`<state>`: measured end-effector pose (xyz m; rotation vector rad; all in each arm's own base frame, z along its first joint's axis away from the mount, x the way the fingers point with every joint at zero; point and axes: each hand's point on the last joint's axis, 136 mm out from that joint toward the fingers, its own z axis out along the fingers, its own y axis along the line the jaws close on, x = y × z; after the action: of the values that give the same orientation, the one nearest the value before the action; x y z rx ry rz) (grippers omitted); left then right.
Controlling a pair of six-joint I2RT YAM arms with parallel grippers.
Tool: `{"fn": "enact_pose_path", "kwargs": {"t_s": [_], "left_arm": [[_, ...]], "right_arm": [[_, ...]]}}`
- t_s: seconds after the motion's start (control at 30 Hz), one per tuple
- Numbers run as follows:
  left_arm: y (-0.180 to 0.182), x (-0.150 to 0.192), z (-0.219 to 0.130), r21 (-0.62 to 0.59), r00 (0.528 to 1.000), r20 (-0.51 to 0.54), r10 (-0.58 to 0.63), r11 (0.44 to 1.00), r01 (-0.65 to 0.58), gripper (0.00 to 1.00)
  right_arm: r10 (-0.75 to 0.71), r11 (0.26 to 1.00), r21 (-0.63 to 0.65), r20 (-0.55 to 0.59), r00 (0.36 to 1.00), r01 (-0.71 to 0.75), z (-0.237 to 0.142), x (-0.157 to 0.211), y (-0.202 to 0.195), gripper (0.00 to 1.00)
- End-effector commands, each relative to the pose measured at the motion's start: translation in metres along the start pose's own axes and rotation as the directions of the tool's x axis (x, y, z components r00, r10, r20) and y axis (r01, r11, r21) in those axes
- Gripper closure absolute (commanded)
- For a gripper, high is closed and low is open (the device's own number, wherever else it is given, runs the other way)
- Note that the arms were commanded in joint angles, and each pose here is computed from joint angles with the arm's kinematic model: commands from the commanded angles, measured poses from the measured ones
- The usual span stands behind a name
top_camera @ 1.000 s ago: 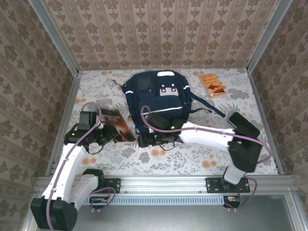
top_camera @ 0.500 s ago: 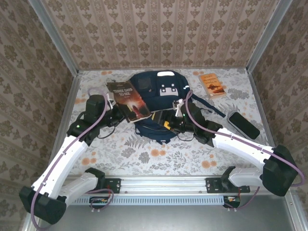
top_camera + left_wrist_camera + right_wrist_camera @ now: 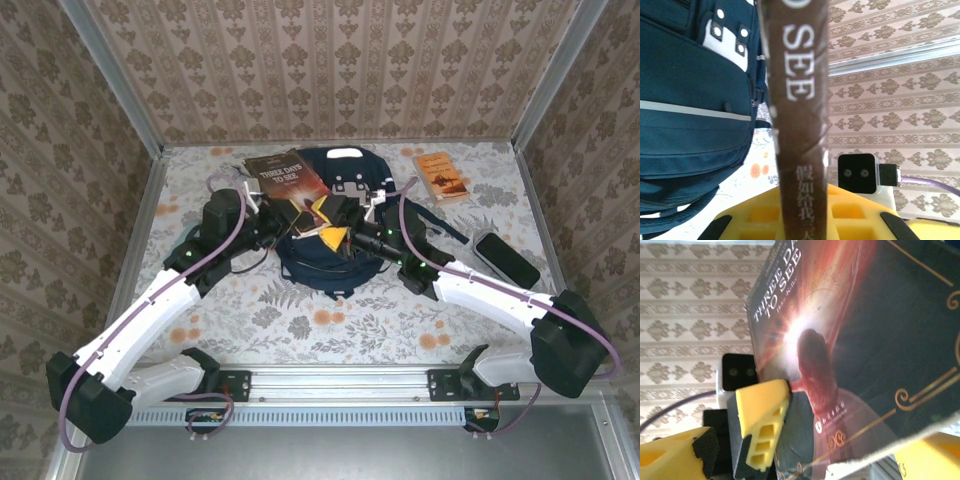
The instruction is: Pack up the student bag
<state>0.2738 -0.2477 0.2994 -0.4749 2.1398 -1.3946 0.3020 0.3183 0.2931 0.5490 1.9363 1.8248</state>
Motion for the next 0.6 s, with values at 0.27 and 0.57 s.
{"fn": "enact_pose_path", "kwargs": {"t_s": [0.27,0.57], "left_arm": [[-0.047,-0.010,0.003,0.187,0.998,0.029,-0.060,0.981,0.053,0.95],[-0.041,-0.009,0.008,0.182,0.998,0.012,-0.056,0.982,0.052,0.92]], "right_arm": [[0.139,0.988,-0.096,0.159,0.977,-0.125,-0.004,-0.033,0.013,0.24],[0.150,0.987,-0.081,0.201,0.968,-0.136,0.001,-0.048,0.005,0.60]]}}
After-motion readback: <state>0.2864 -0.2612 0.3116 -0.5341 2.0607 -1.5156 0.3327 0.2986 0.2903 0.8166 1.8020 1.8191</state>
